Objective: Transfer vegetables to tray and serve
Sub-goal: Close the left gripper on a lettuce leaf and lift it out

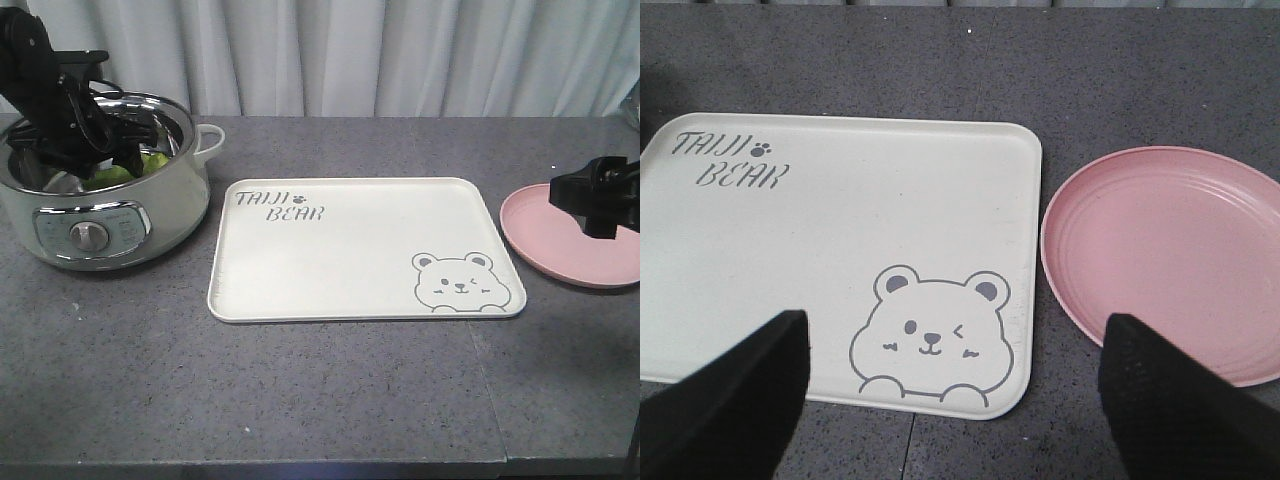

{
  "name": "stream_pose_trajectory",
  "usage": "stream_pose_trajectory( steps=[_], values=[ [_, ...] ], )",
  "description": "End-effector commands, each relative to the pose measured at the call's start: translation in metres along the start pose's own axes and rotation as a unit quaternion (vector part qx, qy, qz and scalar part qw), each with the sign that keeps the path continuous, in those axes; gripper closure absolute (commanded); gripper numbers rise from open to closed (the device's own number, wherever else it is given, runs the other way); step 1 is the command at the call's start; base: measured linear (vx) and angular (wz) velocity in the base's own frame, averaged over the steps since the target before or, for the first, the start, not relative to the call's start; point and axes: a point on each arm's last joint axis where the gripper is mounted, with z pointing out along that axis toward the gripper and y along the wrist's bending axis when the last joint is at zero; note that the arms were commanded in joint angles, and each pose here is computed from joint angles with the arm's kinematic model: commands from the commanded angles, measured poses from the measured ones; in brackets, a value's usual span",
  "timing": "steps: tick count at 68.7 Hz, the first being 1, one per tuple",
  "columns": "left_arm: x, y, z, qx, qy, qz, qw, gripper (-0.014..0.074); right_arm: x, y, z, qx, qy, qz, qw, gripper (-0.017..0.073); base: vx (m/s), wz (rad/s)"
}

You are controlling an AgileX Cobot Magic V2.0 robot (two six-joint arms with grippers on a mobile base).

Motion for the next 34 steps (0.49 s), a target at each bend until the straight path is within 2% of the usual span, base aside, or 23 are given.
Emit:
stream_pose_trajectory(
  steps=[1, 27, 34],
  values=[
    [-0.009, -0.005, -0.029, 0.011, -0.052, -0.001, 0.999, 0.0091, -0.014, 0.001, -0.009, 0.002, -0.047, -0.006, 0.999, -0.0004, 0.00, 0.00],
    [-0.004, -0.003, -0.001, 0.008, -0.010, -0.002, 1.000, 0.0091, -0.014, 0.001, -0.009, -0.001, -0.047, -0.002, 0.999, -0.0004, 0.00, 0.00],
    [-0.001, -0.003, 0.005, 0.006, 0.009, -0.002, 1.000, 0.0114, -0.014, 0.001, -0.009, -0.001, -0.047, -0.002, 0.999, -0.0004, 0.00, 0.00]
  ],
)
